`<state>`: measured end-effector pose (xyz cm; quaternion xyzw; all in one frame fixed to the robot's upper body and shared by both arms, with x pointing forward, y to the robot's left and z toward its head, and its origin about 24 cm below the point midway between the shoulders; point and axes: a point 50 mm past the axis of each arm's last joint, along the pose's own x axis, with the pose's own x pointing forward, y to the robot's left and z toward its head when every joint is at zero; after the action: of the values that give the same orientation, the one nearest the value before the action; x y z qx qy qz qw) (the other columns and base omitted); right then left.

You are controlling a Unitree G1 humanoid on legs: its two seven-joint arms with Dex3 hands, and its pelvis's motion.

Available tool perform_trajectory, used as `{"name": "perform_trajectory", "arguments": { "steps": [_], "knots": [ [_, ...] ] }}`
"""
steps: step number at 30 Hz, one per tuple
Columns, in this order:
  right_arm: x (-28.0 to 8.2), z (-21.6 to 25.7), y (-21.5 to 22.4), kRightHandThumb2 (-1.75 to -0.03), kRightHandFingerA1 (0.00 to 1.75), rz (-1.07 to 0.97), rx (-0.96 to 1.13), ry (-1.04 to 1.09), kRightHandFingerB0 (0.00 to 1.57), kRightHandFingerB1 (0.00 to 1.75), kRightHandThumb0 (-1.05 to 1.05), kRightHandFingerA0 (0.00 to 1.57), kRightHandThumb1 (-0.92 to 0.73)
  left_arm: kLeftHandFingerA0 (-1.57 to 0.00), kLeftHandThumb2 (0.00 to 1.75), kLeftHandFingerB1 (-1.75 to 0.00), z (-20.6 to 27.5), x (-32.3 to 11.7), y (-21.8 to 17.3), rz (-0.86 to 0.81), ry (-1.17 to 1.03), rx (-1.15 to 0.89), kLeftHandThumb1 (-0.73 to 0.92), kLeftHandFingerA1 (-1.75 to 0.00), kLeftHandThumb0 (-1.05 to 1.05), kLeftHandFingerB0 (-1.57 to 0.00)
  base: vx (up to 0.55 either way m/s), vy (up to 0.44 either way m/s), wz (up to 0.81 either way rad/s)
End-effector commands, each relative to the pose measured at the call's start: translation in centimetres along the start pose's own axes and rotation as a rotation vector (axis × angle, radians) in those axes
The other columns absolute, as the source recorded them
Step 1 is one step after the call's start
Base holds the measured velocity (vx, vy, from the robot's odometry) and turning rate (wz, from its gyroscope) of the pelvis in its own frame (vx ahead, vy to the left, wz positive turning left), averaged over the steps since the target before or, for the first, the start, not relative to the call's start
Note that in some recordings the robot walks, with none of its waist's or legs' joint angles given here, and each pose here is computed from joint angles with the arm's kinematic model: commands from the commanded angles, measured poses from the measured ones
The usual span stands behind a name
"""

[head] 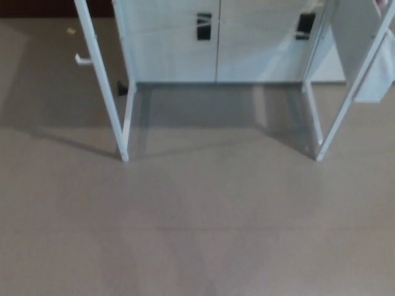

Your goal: The robot walk towards a table in front and pick up a black pencil case on the left hand side and put the pencil case into a small container on the right hand side

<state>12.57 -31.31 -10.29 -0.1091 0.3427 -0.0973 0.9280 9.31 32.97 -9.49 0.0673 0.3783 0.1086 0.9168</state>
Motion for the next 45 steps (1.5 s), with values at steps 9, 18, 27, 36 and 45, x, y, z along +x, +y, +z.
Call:
{"name": "perform_trajectory", "arguments": {
  "steps": [9, 18, 27, 36, 45],
  "knots": [
    [-1.4, -2.0, 0.0, -0.59, 0.63, 0.009, -0.013, 0.040, 0.51, 0.55, -0.72, 0.87, -0.36, -0.35, 0.63, -0.41, -2.1, -1.4, 1.1, 0.009, 0.032, 0.105, 0.36, -0.46, -0.40, -0.27, 0.27, 0.043, 0.08],
    [-1.2, -1.7, 0.0, -0.75, 0.66, 0.009, -0.030, 0.030, 0.47, 0.57, -0.72, 0.84, -0.32, -0.36, 0.64, -0.41, -1.9, -1.2, 1.0, 0.011, 0.015, 0.103, 0.37, -0.47, -0.38, -0.28, 0.32, -0.207, 0.20],
    [-1.3, -1.8, -0.1, -0.54, 0.59, 0.012, -0.034, 0.032, 0.50, 0.49, -0.69, 0.86, -0.42, -0.35, 0.63, -0.41, -1.6, -1.0, 1.0, 0.007, 0.013, 0.109, 0.36, -0.46, -0.41, -0.28, 0.24, 0.053, -0.09],
    [-1.1, -1.5, -0.1, -0.76, 0.66, 0.011, -0.063, 0.021, 0.50, 0.58, -0.73, 0.83, -0.33, -0.36, 0.65, -0.41, -1.4, -0.9, 0.9, 0.012, 0.008, 0.147, 0.37, -0.47, -0.43, -0.27, 0.32, 0.209, -0.09],
    [-0.6, -1.0, 0.0, -0.75, 0.67, 0.011, -0.026, 0.017, 0.48, 0.57, -0.71, 0.82, -0.31, -0.35, 0.64, -0.42, -1.0, -0.5, 0.8, 0.010, -0.005, 0.110, 0.37, -0.47, -0.40, -0.28, 0.33, -0.083, 0.17]
  ]
}}
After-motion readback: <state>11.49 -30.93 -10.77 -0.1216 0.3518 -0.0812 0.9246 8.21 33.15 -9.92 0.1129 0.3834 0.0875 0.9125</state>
